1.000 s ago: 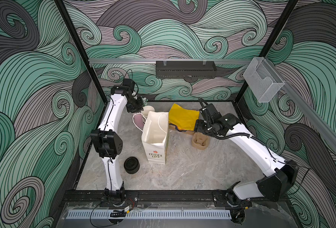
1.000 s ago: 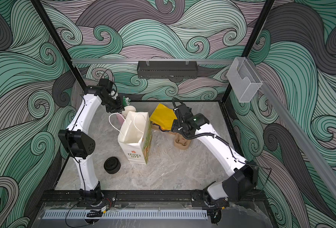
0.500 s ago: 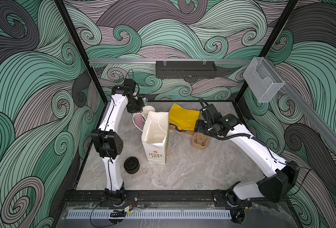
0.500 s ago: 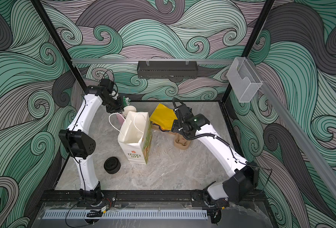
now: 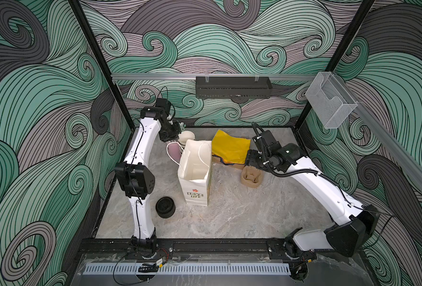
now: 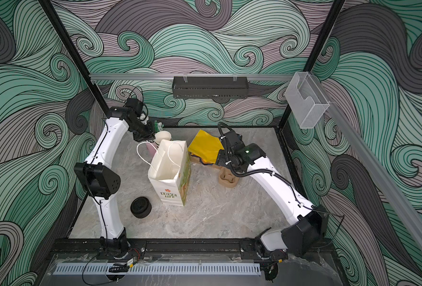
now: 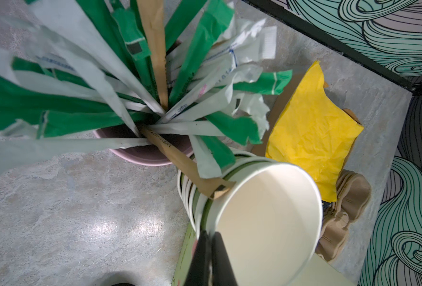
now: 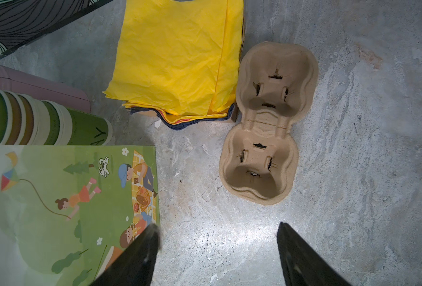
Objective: Pack a coffee takeout order
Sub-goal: Pick up the coffee cup.
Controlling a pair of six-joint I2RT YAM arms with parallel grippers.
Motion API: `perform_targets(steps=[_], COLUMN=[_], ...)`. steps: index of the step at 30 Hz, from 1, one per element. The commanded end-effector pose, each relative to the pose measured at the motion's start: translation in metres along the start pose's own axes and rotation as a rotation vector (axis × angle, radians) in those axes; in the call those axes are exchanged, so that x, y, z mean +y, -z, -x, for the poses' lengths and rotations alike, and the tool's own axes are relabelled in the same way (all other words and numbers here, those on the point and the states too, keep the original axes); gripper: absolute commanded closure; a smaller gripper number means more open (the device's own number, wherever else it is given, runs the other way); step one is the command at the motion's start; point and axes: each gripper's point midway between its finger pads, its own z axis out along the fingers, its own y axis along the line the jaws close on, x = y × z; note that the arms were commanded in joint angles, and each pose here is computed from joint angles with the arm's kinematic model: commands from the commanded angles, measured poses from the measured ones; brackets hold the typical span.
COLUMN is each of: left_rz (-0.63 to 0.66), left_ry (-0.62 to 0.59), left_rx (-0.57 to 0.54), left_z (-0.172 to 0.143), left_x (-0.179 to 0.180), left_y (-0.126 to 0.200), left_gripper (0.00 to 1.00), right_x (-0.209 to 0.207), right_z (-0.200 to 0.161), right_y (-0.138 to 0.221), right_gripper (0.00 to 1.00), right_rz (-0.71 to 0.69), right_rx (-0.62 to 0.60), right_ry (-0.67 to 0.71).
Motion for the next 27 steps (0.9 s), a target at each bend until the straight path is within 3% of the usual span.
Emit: perform_targets(steps=[1, 14, 27], left_rz=[-0.009, -0.047, -0.108], left_ry=[-0.014, 0.017, 0.024], left_rx=[-0.034, -0.195, -0.402], left_z=[0.004, 0.017, 0.023], left_x=[-0.007, -0.017, -0.028], left_y=[0.015, 0.067, 0.14], left_gripper=[1.0, 1.0, 1.0], right_x=[-0.006, -0.011, -0.021], right_z=[0.004, 0.001, 0.009], right_y=[0.008, 0.012, 0.03], right_gripper=[0.24, 0.23, 0.23], right_rz=[-0.012, -0.012, -0.006], right_rx=[-0.035, -0.043, -0.108], right_ry=[-0.029, -0.055, -0.075])
